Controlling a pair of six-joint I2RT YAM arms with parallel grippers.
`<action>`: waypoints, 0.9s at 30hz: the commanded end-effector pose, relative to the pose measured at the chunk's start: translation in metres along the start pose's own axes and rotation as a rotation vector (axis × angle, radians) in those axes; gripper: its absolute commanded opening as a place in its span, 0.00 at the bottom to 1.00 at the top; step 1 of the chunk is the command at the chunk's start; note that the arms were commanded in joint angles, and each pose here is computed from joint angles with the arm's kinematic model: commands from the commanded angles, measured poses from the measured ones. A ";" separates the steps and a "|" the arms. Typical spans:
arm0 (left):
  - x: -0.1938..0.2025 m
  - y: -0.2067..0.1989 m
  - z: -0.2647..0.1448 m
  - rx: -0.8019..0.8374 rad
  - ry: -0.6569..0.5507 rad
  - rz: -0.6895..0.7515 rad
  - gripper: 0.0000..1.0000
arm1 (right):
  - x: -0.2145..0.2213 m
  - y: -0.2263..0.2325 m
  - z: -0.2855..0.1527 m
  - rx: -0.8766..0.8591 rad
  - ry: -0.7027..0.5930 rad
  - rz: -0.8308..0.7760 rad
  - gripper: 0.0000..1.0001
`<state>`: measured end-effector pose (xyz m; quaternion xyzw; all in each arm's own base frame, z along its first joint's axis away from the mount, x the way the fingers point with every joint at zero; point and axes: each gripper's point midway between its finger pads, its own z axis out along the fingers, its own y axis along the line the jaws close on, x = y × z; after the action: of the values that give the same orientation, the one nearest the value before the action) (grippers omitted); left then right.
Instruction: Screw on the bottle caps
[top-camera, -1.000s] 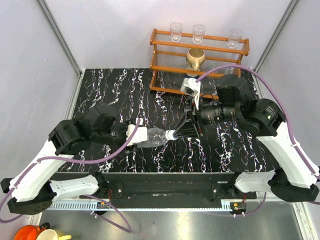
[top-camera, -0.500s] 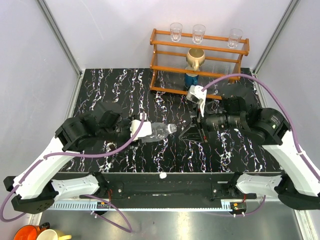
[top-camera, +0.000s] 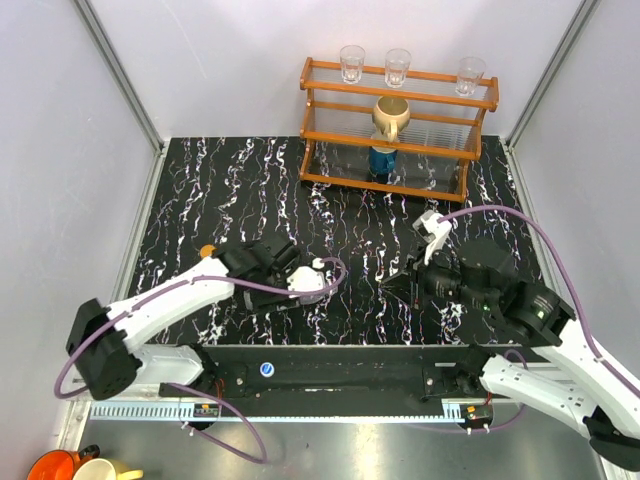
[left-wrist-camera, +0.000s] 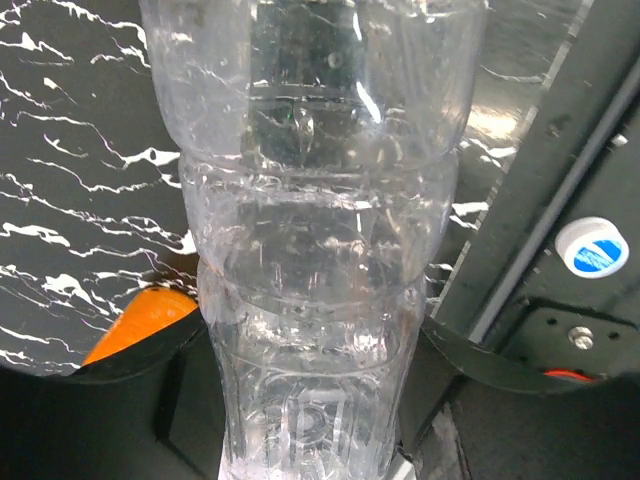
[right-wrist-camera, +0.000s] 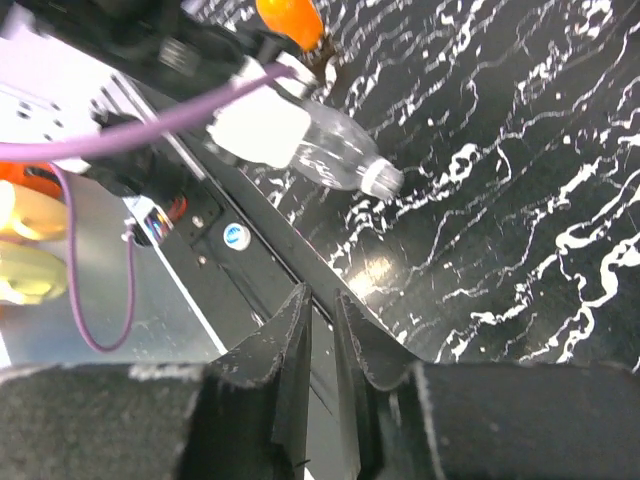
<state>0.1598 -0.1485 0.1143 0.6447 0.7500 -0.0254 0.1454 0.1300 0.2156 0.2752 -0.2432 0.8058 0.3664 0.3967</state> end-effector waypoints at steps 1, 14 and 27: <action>-0.037 0.044 0.021 -0.123 -0.057 -0.019 0.52 | -0.041 0.011 -0.007 -0.018 -0.162 0.038 0.22; -0.045 0.073 0.090 -0.114 0.018 -0.126 0.50 | -0.008 0.024 -0.006 -0.151 -0.081 -0.044 0.46; -0.052 0.081 -0.051 -0.179 -0.268 -0.219 0.53 | 0.093 0.111 0.096 -0.376 0.101 -0.385 0.92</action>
<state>0.2589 -0.1761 0.1406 0.5397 0.8030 -0.0212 0.2518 0.0289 0.3118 0.1957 -0.4815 0.7231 0.3992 0.2932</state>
